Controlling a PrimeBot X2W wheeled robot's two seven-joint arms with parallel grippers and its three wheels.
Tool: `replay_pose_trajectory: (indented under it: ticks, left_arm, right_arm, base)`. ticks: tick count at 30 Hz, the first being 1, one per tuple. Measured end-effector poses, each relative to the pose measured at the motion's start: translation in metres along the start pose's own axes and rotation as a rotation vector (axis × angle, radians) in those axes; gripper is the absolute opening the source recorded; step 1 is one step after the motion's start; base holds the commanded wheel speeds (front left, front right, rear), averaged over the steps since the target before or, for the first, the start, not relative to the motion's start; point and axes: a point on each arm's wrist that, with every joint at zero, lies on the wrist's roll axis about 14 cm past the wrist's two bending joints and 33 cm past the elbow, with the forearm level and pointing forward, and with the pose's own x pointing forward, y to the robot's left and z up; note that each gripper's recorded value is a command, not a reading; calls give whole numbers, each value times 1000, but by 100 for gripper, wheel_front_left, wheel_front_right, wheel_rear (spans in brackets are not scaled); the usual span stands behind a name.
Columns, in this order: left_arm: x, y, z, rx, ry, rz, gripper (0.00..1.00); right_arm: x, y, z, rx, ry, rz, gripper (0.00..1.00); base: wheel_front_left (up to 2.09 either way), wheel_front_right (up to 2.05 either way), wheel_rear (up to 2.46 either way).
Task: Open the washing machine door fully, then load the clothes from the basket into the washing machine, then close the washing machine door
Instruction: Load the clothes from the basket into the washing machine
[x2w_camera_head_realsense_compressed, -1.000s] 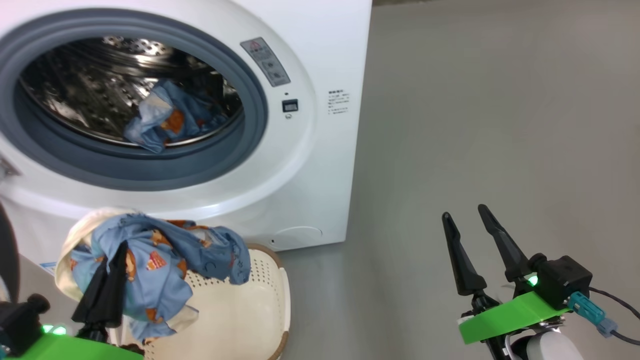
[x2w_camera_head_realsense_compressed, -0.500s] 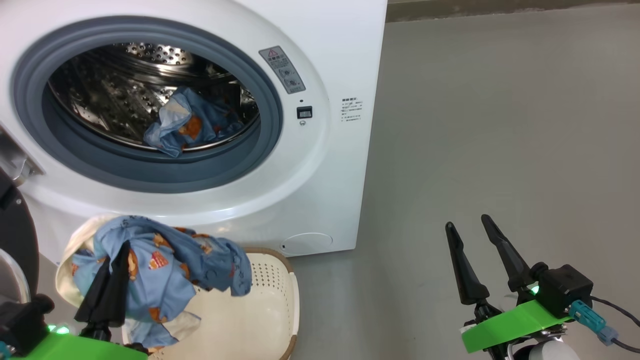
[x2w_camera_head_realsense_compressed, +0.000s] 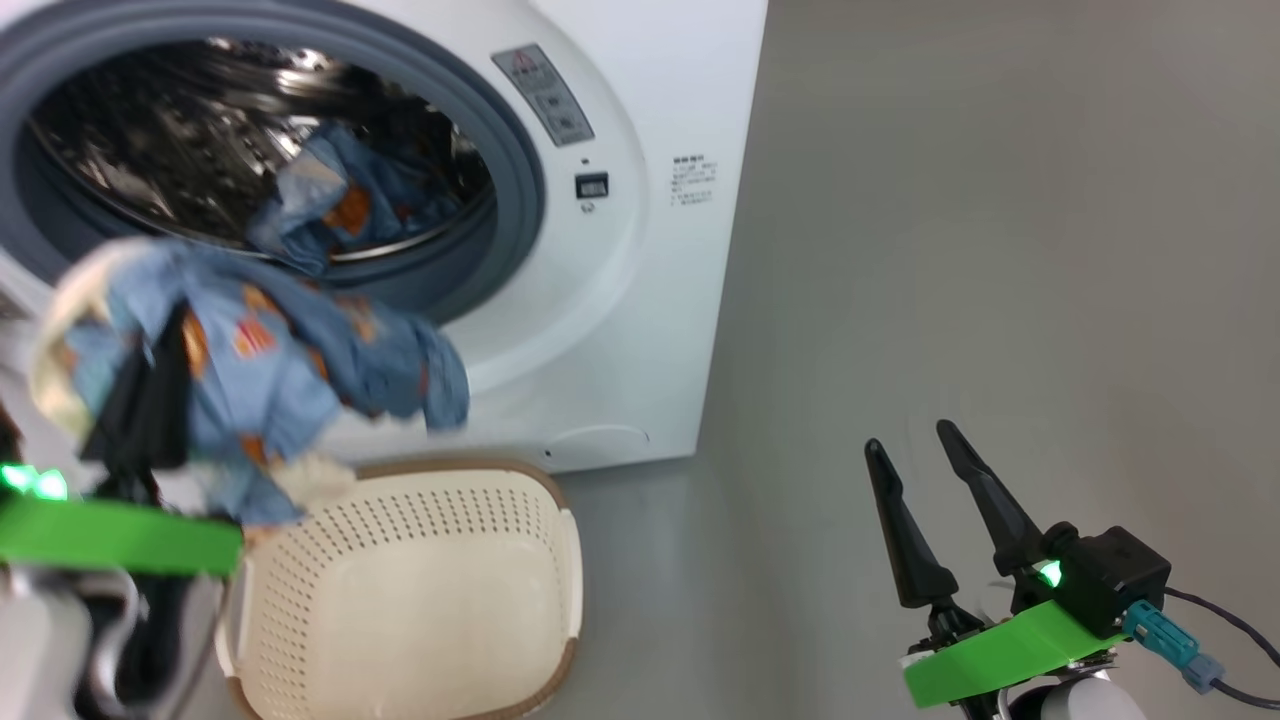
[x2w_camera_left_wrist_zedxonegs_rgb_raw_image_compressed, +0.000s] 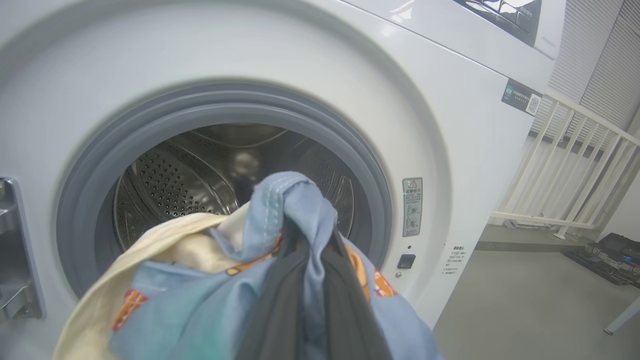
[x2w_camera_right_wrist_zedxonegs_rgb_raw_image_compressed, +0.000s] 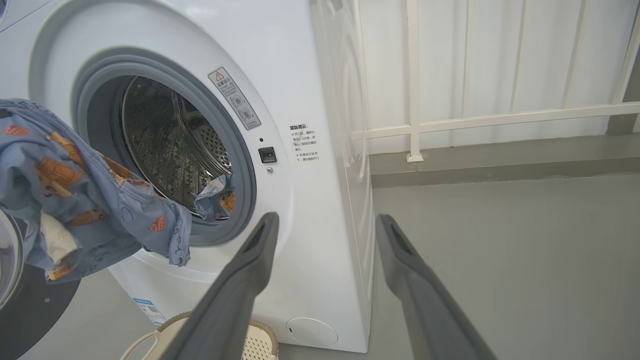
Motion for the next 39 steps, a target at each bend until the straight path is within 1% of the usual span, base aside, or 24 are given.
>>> replay_pose_trajectory:
  ticks: [5,10,20,26,33,39]
  left_arm:
    - [37,9,3,22,-24,-23,0]
    - [68,31,-10,60,7,-17,0]
    - [113,65,-69,89,131,-34,0]
    - [134,87,-110,106,213,-28,0]
    - [169,96,-145,85,233,-52,0]
    - [195,104,-156,94,205,-77,0]
  right_arm:
    - [3,3,-9,11,22,9,100]
    - [7,3,-17,14,43,9,100]
    - [13,-4,-34,28,82,-16,100]
    - [11,-10,-44,29,112,-41,100]
    - [1,-20,-55,28,161,-94,100]
    - [-8,-25,-66,27,209,-131,100]
  base:
    - [0,0,0]
    - [0,0,0]
    - [0,0,0]
    - [0,0,0]
    - [0,0,0]
    - [0,0,0]
